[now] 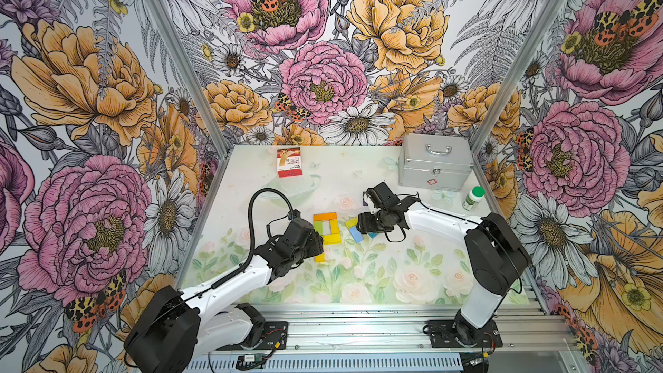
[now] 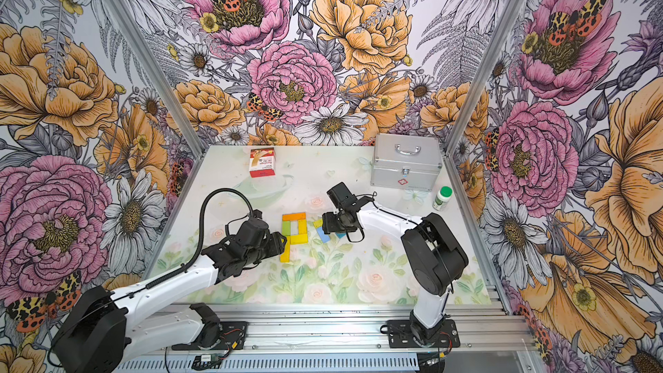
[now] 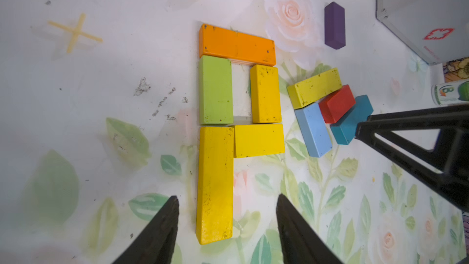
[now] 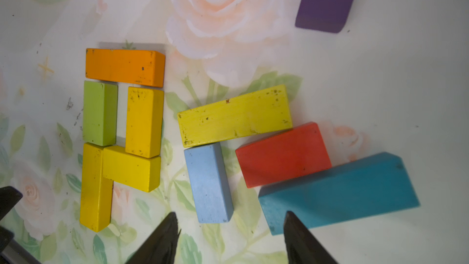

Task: Assemble the letter p with building blocks
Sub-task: Assemble the building block at the center of the board, then adjust the building block at the center of the board.

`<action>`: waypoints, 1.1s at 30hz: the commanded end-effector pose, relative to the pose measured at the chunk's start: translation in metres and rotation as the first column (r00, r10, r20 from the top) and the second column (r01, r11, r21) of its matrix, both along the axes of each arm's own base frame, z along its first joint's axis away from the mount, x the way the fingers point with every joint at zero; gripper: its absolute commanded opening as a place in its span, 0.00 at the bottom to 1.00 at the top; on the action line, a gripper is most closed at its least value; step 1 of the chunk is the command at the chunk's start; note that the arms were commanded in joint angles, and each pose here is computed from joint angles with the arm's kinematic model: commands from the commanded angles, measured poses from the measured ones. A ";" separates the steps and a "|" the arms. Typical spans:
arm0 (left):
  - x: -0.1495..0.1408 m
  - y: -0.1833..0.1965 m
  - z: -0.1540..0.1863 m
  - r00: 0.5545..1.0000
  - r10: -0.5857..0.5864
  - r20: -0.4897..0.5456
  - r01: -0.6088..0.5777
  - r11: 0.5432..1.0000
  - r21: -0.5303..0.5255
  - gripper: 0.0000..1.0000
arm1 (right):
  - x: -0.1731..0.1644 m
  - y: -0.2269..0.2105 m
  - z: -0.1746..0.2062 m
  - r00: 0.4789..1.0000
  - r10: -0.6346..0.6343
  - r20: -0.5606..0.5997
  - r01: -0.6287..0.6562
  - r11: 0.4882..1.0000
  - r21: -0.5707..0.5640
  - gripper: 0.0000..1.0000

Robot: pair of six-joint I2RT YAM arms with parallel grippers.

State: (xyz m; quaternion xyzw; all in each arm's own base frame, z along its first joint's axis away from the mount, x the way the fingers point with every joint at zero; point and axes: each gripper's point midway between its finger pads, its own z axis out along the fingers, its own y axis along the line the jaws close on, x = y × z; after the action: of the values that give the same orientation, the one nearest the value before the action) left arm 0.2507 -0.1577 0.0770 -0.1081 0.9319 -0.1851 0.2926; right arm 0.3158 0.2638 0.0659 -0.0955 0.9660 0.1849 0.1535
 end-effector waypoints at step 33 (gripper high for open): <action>-0.036 0.012 -0.063 0.988 -0.043 -0.150 0.038 0.998 -0.040 0.21 | -0.103 0.144 -0.017 0.948 0.277 -0.155 -0.244 0.948 0.204 0.00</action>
State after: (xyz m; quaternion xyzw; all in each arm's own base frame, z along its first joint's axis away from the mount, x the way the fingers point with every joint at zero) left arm 0.2132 -0.1440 0.0165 -0.1088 0.9517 -0.1896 0.2158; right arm 0.2114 0.3921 0.0440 -0.1828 0.9408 0.2822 0.0439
